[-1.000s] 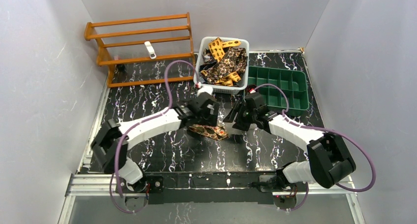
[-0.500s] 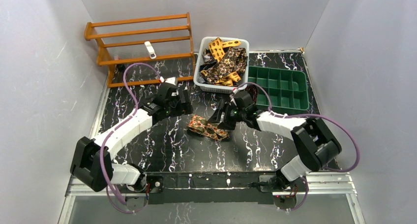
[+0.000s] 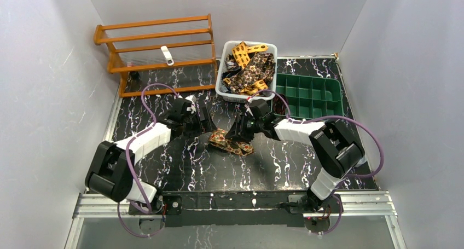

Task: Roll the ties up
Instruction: Roll the tie at the center of the board.

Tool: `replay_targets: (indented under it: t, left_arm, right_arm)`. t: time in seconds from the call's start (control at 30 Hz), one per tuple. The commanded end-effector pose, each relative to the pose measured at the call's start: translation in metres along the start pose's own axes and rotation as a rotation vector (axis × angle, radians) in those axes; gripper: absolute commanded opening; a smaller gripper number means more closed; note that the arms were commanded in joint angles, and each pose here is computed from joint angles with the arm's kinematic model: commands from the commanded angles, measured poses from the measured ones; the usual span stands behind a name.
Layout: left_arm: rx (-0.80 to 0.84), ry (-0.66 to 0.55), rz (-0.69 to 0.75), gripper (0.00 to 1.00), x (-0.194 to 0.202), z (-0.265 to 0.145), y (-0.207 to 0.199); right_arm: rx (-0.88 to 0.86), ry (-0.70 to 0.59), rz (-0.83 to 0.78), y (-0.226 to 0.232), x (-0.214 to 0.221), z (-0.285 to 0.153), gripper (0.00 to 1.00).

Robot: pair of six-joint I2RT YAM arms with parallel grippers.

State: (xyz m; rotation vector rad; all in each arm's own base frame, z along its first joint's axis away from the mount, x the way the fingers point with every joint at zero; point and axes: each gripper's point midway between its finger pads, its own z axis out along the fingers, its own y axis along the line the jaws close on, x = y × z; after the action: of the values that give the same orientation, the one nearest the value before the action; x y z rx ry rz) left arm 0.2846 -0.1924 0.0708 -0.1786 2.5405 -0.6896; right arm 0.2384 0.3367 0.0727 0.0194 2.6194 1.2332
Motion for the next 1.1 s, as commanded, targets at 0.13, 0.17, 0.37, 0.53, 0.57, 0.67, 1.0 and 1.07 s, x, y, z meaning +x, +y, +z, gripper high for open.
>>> replay_targets:
  t: [0.13, 0.17, 0.37, 0.53, 0.57, 0.67, 1.0, 1.07]
  left_arm:
    - [0.056, 0.040, 0.014, 0.95, 0.007, 0.011, -0.001]
    - [0.062, 0.044, 0.015, 0.95, 0.007, 0.012, -0.001]
    - [0.142, 0.072, 0.029, 0.96, 0.014, 0.022, -0.007]
    - [0.198, 0.108, 0.043, 0.95, 0.022, 0.026, -0.013]
    - [0.199, 0.115, 0.044, 0.95, 0.024, 0.027, -0.012]
    - [0.237, 0.143, 0.047, 0.95, 0.031, 0.030, -0.014]
    - [0.304, 0.241, 0.067, 0.87, 0.049, 0.037, -0.016]
    - [0.317, 0.264, 0.067, 0.84, 0.054, 0.038, -0.016]
  right_arm:
    - [0.053, 0.021, -0.007, -0.019, 0.005, 0.006, 0.44]
    - [0.058, 0.022, -0.006, -0.021, 0.005, 0.006, 0.44]
    - [0.081, 0.015, -0.002, -0.031, 0.005, 0.005, 0.40]
    - [0.093, 0.025, 0.008, -0.039, 0.009, 0.004, 0.38]
    - [0.092, 0.026, 0.006, -0.040, 0.009, 0.004, 0.38]
    - [0.094, 0.027, 0.006, -0.041, 0.010, 0.004, 0.37]
    - [0.122, 0.053, 0.027, -0.052, 0.013, 0.006, 0.37]
    - [0.132, 0.054, 0.034, -0.054, 0.014, 0.006, 0.37]
